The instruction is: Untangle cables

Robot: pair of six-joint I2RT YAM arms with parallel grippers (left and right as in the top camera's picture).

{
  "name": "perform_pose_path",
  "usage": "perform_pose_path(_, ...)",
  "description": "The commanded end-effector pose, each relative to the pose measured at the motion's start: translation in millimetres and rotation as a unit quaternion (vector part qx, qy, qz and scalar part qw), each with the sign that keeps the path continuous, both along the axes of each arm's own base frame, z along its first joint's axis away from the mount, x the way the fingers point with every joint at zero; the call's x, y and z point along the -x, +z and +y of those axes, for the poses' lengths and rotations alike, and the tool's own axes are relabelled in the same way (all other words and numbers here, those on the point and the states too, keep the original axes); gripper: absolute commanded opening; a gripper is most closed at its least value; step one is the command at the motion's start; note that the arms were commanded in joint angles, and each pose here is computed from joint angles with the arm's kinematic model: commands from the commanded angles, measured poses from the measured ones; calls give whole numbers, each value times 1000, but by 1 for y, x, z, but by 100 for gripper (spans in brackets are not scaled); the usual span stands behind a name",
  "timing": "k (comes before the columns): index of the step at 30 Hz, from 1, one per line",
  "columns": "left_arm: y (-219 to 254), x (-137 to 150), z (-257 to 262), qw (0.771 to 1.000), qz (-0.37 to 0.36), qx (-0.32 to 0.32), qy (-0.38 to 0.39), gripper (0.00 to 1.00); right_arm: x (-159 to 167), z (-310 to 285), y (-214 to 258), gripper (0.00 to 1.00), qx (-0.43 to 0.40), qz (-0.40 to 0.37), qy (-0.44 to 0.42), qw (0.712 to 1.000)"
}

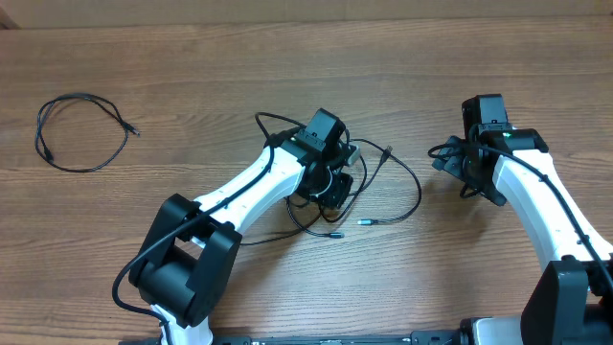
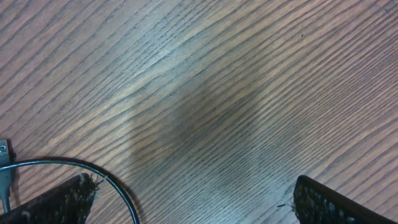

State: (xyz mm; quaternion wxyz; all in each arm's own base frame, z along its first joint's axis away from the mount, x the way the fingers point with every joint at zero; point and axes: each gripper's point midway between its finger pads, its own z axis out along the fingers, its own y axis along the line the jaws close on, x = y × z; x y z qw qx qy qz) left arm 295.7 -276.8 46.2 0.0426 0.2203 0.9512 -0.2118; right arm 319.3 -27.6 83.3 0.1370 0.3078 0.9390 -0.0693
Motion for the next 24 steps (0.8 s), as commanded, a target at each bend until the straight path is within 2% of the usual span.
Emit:
perform_pose_path(1,-5,-22,26,994,-32,-75,72,17,0,-5,2,100,7,-3,-3,1000)
perform_pose_path(6,-7,-37,45,983,-65,-124,120,19,0,-5,2,100,7,-3,-3,1000)
perform_pose_path(14,1,-66,38,977,-126,-107,137,20,0,-5,2,100,7,-3,-3,1000)
perform_pose_path(16,3,-72,39,973,-142,-111,143,28,0,-5,2,100,7,-3,-3,1000)
perform_pose_path(18,5,-76,40,971,-151,-112,146,31,0,-5,2,100,7,-3,-3,1000)
perform_pose_path(24,5,-79,37,971,-158,-106,147,29,0,-5,2,100,7,-3,-3,1000)
